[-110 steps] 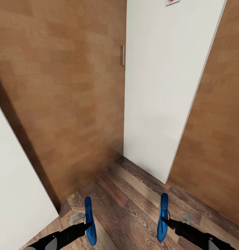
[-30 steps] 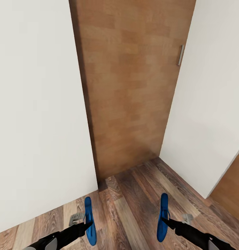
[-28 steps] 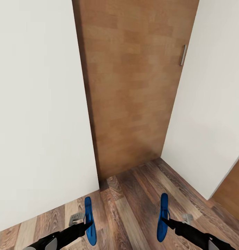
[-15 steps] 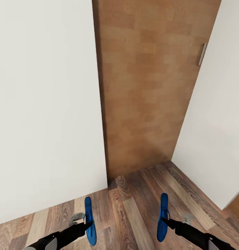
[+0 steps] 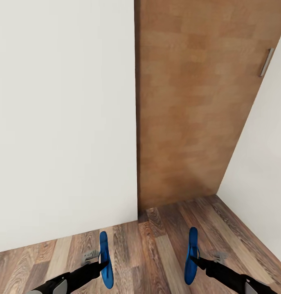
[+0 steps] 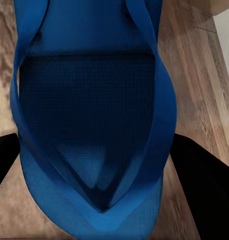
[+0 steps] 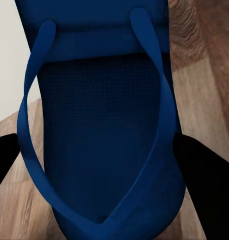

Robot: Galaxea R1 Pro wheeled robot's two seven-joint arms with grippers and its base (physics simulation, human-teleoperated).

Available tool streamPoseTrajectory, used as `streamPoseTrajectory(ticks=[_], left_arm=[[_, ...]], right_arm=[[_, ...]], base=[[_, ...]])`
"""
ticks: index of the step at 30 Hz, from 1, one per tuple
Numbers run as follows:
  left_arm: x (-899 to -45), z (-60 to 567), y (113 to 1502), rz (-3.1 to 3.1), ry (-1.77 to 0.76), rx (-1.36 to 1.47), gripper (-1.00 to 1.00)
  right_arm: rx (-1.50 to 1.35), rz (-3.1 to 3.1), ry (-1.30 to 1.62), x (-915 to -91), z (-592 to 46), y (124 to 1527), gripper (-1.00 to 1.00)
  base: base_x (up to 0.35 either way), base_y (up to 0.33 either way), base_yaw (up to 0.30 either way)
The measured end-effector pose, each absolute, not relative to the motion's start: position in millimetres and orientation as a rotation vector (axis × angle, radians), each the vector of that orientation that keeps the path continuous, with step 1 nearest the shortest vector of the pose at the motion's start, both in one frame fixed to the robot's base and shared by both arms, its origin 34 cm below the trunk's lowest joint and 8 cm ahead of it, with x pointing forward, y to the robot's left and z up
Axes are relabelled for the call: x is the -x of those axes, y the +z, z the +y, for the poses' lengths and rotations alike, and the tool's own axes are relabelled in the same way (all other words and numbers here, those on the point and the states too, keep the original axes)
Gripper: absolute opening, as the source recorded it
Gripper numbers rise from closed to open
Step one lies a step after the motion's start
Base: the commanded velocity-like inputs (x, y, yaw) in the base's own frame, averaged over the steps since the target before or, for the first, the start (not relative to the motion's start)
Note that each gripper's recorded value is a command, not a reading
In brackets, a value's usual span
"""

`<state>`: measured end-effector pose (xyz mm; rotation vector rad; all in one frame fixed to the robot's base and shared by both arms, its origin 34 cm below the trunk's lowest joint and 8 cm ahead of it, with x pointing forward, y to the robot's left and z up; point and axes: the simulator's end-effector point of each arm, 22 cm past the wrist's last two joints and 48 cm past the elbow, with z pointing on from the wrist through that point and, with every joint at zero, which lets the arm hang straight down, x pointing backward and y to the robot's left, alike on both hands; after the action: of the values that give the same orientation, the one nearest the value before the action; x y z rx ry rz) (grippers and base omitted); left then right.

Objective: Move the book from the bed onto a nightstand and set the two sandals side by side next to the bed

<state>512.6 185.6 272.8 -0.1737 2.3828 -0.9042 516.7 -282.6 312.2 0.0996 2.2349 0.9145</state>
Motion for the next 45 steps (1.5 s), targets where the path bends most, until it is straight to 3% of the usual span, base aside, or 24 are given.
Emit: streamPoseTrajectory(ticks=[45], left_arm=[[-512.6,185.6,272.8,2.383,-0.904,0.174,-1.00]], right_arm=[[-0.099,2.235,0.915,-516.6,-282.5,312.2,-1.00]], base=[[0.000,0.000,0.237]])
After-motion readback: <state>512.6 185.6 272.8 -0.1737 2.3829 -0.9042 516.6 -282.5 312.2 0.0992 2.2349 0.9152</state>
